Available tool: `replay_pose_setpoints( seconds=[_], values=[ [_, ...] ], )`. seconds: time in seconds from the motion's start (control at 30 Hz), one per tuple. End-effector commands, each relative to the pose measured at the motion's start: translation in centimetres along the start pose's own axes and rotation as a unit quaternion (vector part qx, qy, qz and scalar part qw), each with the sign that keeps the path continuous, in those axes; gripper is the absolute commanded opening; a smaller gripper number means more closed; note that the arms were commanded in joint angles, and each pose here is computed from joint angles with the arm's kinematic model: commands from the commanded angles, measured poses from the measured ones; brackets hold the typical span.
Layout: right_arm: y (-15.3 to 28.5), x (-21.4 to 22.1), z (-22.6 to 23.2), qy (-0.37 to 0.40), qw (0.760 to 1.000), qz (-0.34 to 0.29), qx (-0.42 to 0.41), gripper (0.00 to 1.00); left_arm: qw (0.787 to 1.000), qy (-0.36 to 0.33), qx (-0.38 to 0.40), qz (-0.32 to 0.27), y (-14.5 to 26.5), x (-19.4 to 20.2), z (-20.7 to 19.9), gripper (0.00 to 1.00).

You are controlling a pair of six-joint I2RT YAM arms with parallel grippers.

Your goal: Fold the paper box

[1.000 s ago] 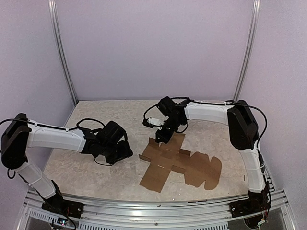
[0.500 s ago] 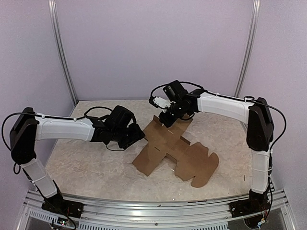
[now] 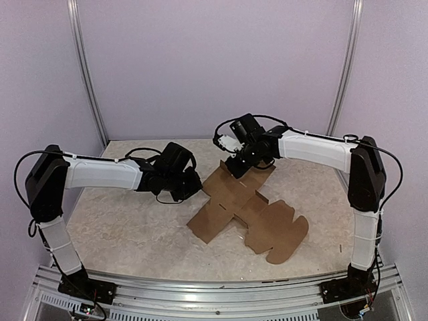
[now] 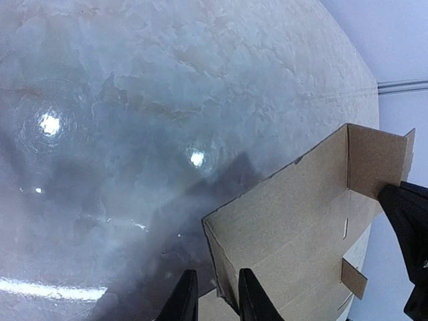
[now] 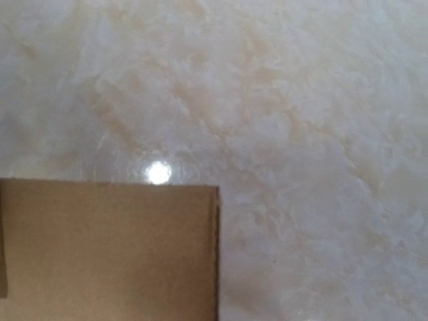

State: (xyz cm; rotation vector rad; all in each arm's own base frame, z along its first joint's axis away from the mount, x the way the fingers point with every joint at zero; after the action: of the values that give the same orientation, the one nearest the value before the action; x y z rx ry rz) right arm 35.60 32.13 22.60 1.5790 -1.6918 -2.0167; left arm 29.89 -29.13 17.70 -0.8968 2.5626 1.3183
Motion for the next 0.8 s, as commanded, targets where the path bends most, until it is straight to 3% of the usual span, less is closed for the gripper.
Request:
replay_pose_setpoints(
  seconds=[0.0, 0.23, 0.27, 0.43, 0.53, 0.67, 0.77],
  values=[
    [2.2, -0.8, -0.6, -0.019, 0.999, -0.029, 0.011, 0.00, 1.000, 0.001, 0.011, 0.010, -1.2, -0.5, -0.4, 0.16],
    [2.7, -0.7, -0.2, -0.024, 0.999, -0.029, -0.018, 0.03, 0.999, -0.009, 0.030, 0.016, -2.1, -0.9, -1.2, 0.00],
    [2.8, -0.6, -0.1, -0.023, 0.999, -0.026, -0.024, 0.07, 0.999, -0.014, 0.031, 0.013, -2.1, -1.0, -1.4, 0.00],
    [6.5, -1.0, -0.3, -0.004, 0.995, -0.042, -0.091, 0.46, 0.996, -0.077, 0.040, -0.014, -1.6, -2.3, -2.8, 0.00],
    [10.4, -1.9, -2.7, 0.003, 0.991, -0.076, -0.111, 0.59, 0.989, -0.139, 0.041, -0.034, -1.1, -2.9, -3.4, 0.00],
    [14.2, -2.4, -6.7, 0.033, 0.985, -0.110, -0.129, 0.61, 0.967, -0.240, 0.074, -0.055, -0.6, -2.8, -4.4, 0.00],
    [14.6, -1.2, -7.7, 0.114, 0.980, -0.095, -0.133, 0.61, 0.943, -0.314, 0.074, -0.083, -0.1, -2.5, -5.3, 0.00]
  ],
)
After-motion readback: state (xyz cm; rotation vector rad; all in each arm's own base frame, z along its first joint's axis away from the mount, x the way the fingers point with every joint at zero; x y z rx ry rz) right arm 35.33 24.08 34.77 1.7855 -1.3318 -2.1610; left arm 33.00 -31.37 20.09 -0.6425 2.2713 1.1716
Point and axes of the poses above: each gripper's point midway between its finger pads, its own y axis back along the fingers, its own z axis along the line the jaws close on, x = y × z, the point moved 10 cm from there along y, back along the fingers, and after that the axes turned 1 degree about -y, right-handed, at the moved point
